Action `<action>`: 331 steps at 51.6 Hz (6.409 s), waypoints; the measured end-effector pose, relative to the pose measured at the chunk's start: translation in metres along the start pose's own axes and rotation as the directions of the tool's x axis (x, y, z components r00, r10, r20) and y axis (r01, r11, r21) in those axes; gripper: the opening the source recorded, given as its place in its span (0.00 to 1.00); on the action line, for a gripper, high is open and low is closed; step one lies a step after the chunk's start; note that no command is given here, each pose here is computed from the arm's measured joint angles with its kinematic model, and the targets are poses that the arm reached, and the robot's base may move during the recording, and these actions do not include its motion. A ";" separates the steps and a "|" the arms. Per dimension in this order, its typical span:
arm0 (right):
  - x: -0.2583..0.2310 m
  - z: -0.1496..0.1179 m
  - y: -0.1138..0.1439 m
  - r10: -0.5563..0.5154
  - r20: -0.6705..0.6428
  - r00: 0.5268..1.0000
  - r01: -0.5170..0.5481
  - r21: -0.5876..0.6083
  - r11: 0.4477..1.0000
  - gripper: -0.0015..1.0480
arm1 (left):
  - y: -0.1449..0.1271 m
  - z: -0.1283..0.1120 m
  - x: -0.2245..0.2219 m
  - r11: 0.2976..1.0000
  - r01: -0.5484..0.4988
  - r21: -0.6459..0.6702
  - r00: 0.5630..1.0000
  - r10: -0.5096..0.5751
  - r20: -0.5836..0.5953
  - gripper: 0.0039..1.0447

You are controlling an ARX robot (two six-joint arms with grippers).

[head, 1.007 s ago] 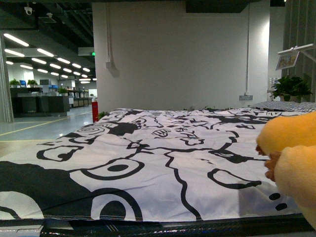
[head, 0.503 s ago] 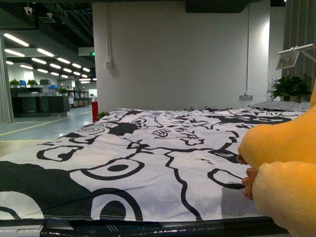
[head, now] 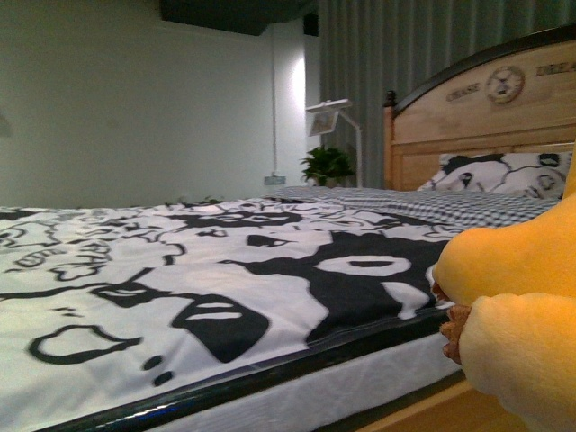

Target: Put away toys

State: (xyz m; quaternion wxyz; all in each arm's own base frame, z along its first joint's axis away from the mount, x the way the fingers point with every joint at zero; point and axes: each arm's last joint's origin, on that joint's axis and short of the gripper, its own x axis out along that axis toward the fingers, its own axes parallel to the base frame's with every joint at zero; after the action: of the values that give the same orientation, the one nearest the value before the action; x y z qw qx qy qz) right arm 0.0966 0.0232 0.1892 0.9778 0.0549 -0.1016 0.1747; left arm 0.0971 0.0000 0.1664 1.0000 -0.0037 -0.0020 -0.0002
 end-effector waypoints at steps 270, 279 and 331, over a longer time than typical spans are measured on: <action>0.000 0.000 0.000 0.004 0.000 1.000 -0.004 0.000 1.000 0.07 | 0.000 0.000 0.000 1.000 -0.003 0.000 1.000 0.003 -0.001 0.94; 0.000 0.000 0.000 0.000 0.000 1.000 0.000 0.000 1.000 0.07 | 0.000 0.000 0.000 1.000 0.000 0.000 1.000 0.000 -0.001 0.94; 0.000 0.000 0.000 0.000 0.001 1.000 0.000 0.000 1.000 0.07 | 0.000 0.000 0.000 1.000 0.000 0.000 1.000 0.000 0.000 0.94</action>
State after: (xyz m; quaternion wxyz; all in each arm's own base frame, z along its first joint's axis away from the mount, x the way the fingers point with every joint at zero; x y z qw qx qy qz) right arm 0.0964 0.0232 0.1893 0.9778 0.0547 -0.1020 0.1749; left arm 0.0971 -0.0001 0.1663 1.0000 -0.0035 -0.0018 -0.0004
